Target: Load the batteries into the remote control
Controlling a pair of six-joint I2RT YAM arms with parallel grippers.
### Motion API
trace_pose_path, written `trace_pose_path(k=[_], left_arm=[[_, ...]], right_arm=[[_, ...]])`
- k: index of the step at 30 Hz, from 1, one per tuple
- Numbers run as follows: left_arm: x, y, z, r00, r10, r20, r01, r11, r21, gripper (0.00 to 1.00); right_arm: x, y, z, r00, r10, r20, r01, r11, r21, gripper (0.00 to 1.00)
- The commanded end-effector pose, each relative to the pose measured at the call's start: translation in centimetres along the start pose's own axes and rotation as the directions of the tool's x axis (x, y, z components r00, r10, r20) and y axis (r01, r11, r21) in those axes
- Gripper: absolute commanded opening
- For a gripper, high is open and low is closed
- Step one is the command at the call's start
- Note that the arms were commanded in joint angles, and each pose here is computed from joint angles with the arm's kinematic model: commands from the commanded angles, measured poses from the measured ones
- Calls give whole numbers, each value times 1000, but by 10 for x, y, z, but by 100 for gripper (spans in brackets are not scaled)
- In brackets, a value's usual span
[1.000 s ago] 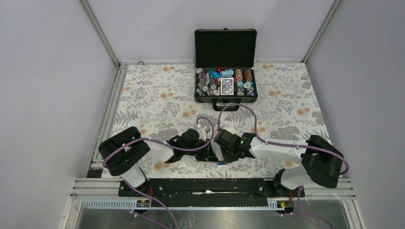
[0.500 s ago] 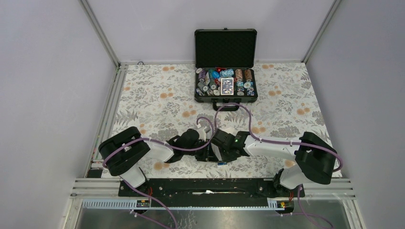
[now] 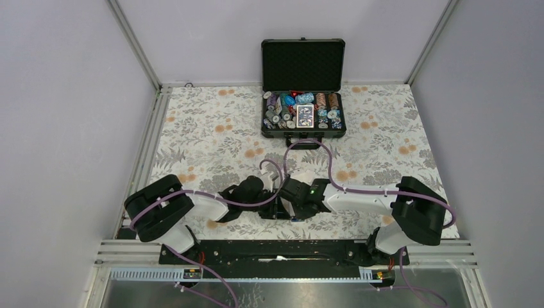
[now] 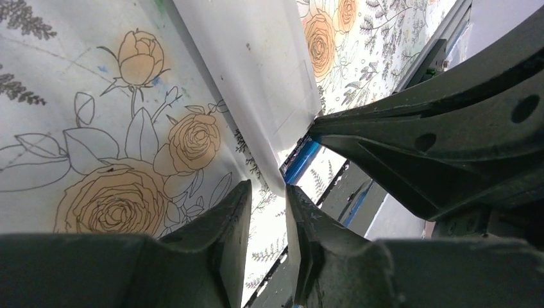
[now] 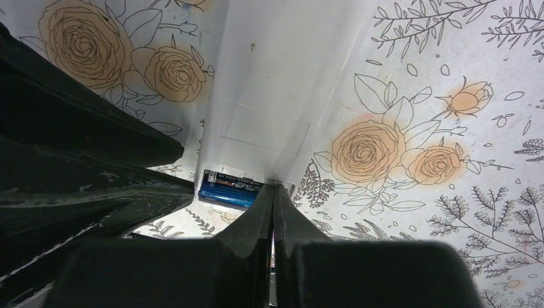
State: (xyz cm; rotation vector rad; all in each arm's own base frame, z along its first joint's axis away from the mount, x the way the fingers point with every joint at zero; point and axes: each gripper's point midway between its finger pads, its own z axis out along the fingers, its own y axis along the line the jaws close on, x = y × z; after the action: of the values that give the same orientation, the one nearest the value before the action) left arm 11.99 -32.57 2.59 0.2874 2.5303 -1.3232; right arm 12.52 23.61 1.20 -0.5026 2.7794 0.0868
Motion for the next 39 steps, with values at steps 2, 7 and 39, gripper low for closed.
trace_pose_path(k=[2,7,39], left_arm=[[-9,-10,-6,998,28,52,-30,999,27,30],[-14,-5,-13,995,35,88,-35,999,-4,32],[-73,11,-87,917,248,313,-169,951,-259,60]], right_arm=[[24,-14,29,999,38,-33,-35,996,78,0],[-14,-24,-8,990,44,134,-57,993,99,18],[-144,-56,-14,899,-104,425,159,983,-95,88]])
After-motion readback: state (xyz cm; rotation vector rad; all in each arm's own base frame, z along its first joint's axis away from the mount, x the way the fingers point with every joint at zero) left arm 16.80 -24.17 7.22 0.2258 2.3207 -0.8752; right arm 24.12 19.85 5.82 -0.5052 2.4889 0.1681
